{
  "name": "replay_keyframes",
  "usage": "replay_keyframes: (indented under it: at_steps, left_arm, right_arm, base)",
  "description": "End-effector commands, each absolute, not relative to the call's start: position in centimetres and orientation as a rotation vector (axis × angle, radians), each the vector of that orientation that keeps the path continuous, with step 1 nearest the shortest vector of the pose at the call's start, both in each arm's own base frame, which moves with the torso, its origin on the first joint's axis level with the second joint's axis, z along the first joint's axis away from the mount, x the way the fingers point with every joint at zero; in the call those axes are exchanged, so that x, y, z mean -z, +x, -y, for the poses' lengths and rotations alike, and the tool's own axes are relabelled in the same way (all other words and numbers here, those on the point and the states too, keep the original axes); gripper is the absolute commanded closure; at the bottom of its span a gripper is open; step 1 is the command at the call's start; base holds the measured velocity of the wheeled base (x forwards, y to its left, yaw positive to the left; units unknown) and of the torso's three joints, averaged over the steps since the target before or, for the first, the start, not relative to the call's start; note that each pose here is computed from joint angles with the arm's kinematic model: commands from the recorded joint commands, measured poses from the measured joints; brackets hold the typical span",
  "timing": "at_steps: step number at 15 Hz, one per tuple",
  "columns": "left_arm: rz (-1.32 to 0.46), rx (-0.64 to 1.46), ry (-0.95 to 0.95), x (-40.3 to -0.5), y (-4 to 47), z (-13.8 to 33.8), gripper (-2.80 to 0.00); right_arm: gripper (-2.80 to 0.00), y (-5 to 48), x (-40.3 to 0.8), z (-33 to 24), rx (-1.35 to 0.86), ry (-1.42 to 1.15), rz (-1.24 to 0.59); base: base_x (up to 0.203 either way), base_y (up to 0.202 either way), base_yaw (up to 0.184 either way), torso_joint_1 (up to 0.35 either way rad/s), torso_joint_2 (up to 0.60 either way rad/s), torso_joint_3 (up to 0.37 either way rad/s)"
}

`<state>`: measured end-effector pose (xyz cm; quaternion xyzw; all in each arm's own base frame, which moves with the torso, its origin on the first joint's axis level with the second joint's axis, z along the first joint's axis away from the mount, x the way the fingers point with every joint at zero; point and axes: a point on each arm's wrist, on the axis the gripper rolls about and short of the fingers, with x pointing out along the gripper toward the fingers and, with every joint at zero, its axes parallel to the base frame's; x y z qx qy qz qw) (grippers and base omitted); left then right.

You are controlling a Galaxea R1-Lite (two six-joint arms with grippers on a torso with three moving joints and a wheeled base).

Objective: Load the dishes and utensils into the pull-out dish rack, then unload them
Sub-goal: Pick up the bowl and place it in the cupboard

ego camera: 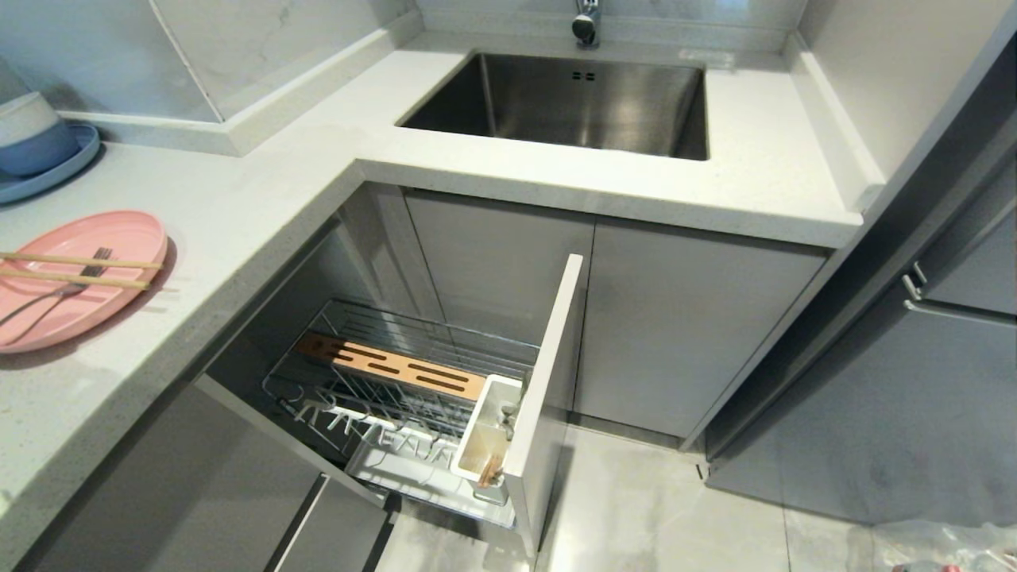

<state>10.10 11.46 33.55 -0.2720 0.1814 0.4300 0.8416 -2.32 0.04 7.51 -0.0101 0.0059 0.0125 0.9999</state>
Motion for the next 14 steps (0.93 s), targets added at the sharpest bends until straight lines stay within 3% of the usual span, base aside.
replay_keyframes:
  at_steps: [1, 4, 14]
  left_arm:
    - [-0.407, -0.911, -0.59, -33.1, 10.6, -12.1, -2.8]
    - [-0.434, -0.821, -0.64, -32.4, 11.1, -12.4, -2.8]
    - [-0.449, -0.817, -0.656, -29.6, 13.4, -15.1, -2.8]
  right_arm:
    - [0.0, -2.3, -7.5, 0.0, -0.026, -0.02, -0.012]
    - [0.0, -2.3, -7.5, 0.0, -0.026, -0.021, -0.012]
    - [0.0, -2.3, -7.5, 0.0, -0.026, -0.02, -0.012]
  base:
    - [0.0, 0.0, 0.0, 0.0, 0.0, 0.0]
    - [0.0, 0.0, 0.0, 0.0, 0.0, 0.0]
    - [0.0, 0.0, 0.0, 0.0, 0.0, 0.0]
